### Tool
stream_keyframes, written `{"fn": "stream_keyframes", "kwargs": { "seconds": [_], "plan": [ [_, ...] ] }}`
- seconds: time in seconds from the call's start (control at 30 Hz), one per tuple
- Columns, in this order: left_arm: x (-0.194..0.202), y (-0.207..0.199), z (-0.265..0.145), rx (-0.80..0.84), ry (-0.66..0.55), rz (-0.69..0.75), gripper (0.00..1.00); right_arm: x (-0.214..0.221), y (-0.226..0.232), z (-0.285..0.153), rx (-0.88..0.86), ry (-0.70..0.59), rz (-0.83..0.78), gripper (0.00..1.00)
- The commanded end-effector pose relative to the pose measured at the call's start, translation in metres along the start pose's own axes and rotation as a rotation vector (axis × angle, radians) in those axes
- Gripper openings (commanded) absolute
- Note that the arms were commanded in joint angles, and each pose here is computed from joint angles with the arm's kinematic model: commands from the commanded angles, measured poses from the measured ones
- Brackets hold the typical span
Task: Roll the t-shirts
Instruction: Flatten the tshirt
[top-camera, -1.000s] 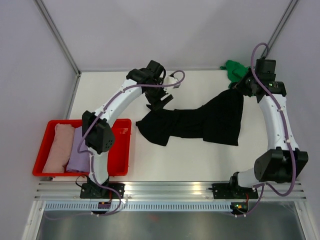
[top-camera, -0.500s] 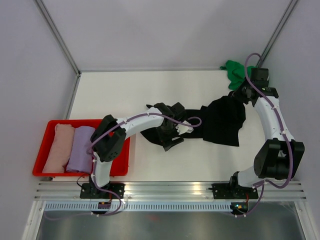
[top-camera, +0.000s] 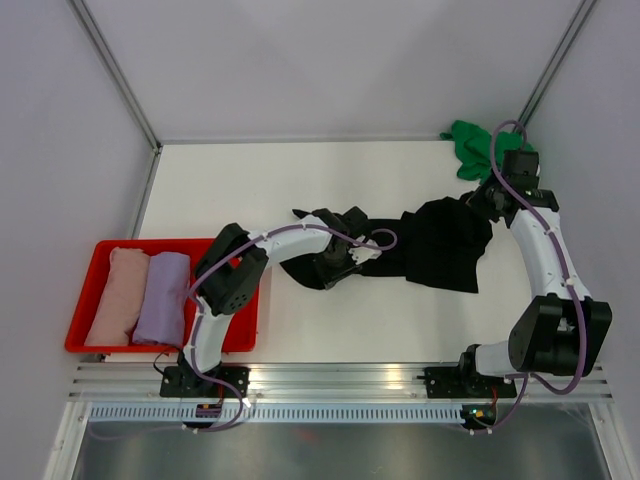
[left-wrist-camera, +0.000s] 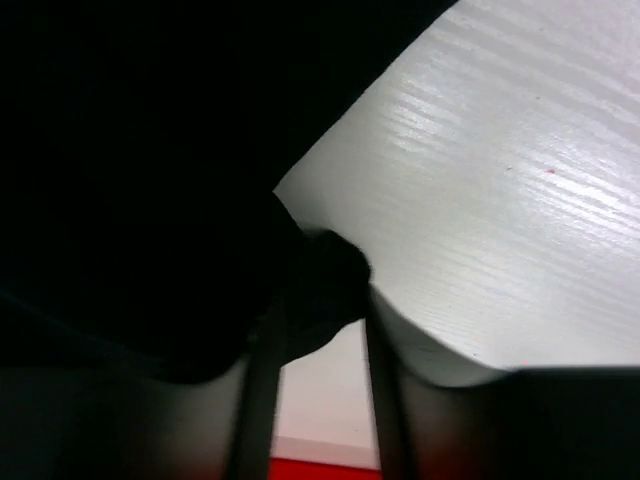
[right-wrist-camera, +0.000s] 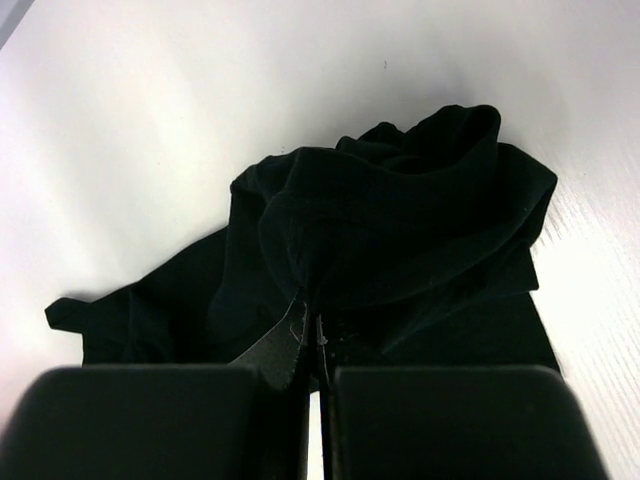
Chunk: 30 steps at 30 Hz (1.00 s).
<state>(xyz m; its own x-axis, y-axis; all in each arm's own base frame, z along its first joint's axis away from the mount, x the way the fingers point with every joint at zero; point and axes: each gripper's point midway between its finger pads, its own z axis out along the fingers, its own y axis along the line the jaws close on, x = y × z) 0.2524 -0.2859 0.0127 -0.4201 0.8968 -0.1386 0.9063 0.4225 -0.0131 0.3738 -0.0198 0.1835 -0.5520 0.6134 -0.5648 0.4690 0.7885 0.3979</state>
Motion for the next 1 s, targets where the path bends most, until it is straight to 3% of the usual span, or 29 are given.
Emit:
{"fn": "stream_keyframes", "kwargs": {
  "seconds": [0.0,0.07,0.1,0.27,0.37,0.4,0.5,0.6,0.7,0.77,0.97],
  "plan": [
    [0.005,0.003,0.009,0.006,0.007,-0.023,0.34,-0.013,-0.003,-0.011,-0.005,-0.059,0.006,0.00],
    [0.005,0.010,0.003,-0.003,-0.009,-0.007,0.17,-0.016,-0.004,-0.016,-0.010,-0.061,0.009,0.00],
    [0.004,0.020,-0.003,-0.019,-0.024,-0.019,0.03,-0.022,-0.007,-0.020,-0.009,-0.075,0.017,0.00],
    [-0.016,0.088,-0.072,-0.142,-0.189,-0.129,0.02,-0.043,-0.013,-0.040,-0.055,-0.076,0.048,0.00],
    [-0.029,0.142,-0.149,-0.237,-0.338,-0.224,0.02,-0.075,-0.013,-0.063,-0.065,-0.125,0.079,0.00],
    [-0.035,0.172,-0.193,-0.308,-0.438,-0.268,0.02,-0.095,0.002,-0.080,-0.114,-0.175,0.075,0.00],
    [-0.036,0.208,-0.284,-0.423,-0.633,-0.309,0.02,-0.133,0.028,-0.127,-0.236,-0.275,0.124,0.00],
    [-0.027,0.213,-0.352,-0.551,-0.727,-0.275,0.02,-0.168,0.032,-0.188,-0.252,-0.419,0.123,0.00],
    [-0.018,0.205,-0.387,-0.608,-0.794,-0.302,0.02,-0.176,0.033,-0.233,-0.214,-0.526,0.095,0.00],
    [-0.017,0.205,-0.399,-0.629,-0.829,-0.328,0.02,-0.176,0.032,-0.240,-0.208,-0.547,0.107,0.00],
    [-0.024,0.224,-0.417,-0.726,-0.888,-0.359,0.02,-0.198,0.040,-0.204,-0.275,-0.527,0.164,0.00]
  ]
}}
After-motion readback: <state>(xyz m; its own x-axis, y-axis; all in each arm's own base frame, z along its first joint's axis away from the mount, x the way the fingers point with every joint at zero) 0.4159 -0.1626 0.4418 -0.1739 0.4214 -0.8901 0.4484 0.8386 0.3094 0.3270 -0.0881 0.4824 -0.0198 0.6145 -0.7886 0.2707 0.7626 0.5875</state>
